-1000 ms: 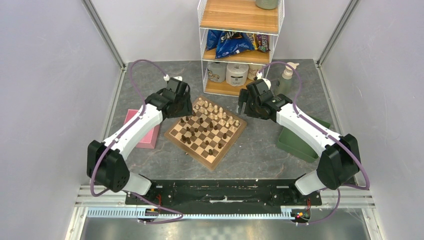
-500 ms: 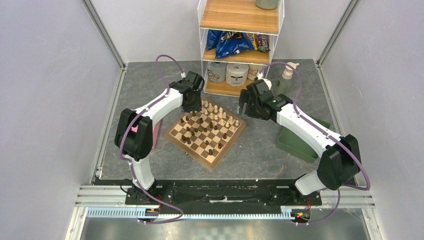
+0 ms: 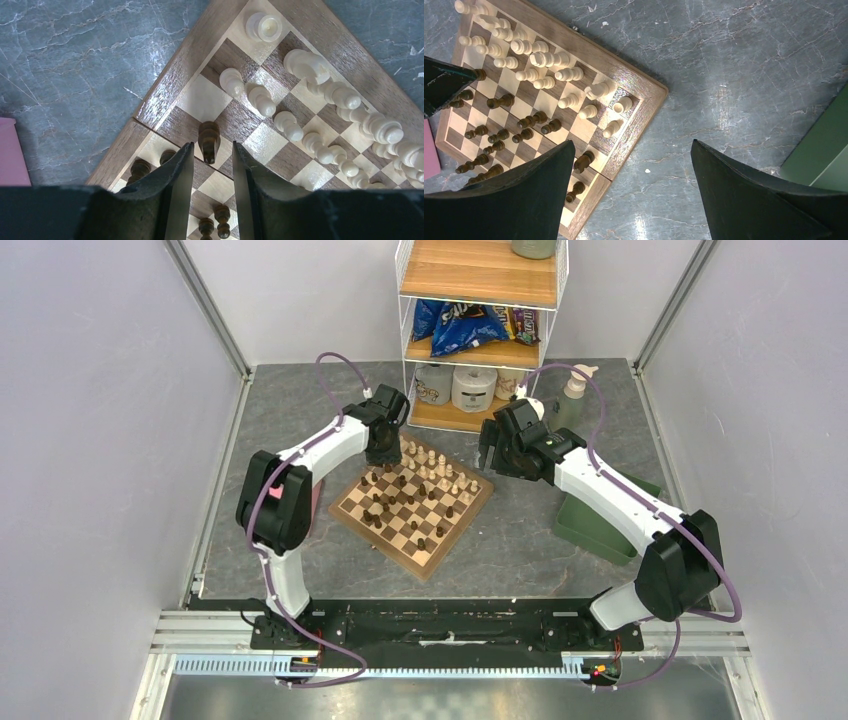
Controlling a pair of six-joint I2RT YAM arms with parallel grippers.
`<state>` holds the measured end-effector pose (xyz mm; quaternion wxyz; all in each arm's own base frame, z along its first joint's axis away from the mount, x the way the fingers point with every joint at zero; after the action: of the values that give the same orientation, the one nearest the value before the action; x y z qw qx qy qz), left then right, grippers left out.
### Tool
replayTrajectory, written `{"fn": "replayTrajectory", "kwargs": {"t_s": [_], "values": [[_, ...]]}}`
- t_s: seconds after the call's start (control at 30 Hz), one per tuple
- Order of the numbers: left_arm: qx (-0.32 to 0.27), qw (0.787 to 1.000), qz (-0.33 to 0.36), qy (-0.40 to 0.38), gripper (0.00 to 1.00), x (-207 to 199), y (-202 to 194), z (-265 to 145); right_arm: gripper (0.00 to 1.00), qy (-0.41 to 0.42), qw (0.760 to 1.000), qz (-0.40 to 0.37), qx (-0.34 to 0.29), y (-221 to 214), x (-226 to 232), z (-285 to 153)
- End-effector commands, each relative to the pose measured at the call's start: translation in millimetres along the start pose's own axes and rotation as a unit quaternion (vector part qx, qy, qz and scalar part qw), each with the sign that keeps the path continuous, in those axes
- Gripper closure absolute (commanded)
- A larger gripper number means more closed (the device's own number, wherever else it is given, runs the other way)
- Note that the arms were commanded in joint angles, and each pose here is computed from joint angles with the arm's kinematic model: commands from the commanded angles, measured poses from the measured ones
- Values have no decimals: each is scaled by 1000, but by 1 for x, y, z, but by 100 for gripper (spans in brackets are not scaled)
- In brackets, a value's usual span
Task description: Set up the chess pieces on the board
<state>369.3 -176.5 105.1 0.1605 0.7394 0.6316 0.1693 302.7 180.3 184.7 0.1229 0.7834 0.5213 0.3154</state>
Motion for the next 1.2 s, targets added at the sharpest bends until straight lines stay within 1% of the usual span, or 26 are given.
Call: {"fn": "replayTrajectory", "kwargs": {"t_s": [0.0,0.27,0.4,0.5,0.57,0.7,0.83,1.0,1.07,1.17], "values": [[-31,1000,-3,-2,60,0,20,0,6,19,999,4,-32,18,9,-16],[-30,1000,-5,-1,68,0,19,2,6,17,999,4,-31,17,8,-15],[-38,999,-5,2,74,2,22,-2,6,18,999,4,-30,17,9,-15],[-40,999,-4,3,82,4,23,-4,6,18,999,3,-31,17,8,-15],[-41,999,-5,5,89,4,23,-6,6,19,999,3,-30,17,9,-15],[-52,999,-6,3,97,6,26,-15,6,19,999,4,-29,17,9,-15],[-70,998,-6,2,98,9,31,-35,6,19,999,4,-28,16,9,-15],[-110,994,-12,-6,98,17,36,-82,6,20,999,5,-28,17,10,-14],[-125,992,-14,-4,98,24,31,-102,6,20,999,5,-26,16,11,-14],[-137,990,-22,3,98,37,13,-125,6,20,999,6,-24,15,11,-13]]}}
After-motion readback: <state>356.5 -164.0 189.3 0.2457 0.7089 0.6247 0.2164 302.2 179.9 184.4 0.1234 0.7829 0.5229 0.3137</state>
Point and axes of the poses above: each gripper's point midway between its finger pads, its own z axis out along the fingers, its own x axis along the line the jaws close on, y = z × x, the point moved 4 cm from there along -z, back along the fingers, and after that the axes turned 12 degrees about z, right-handed, at the moved point
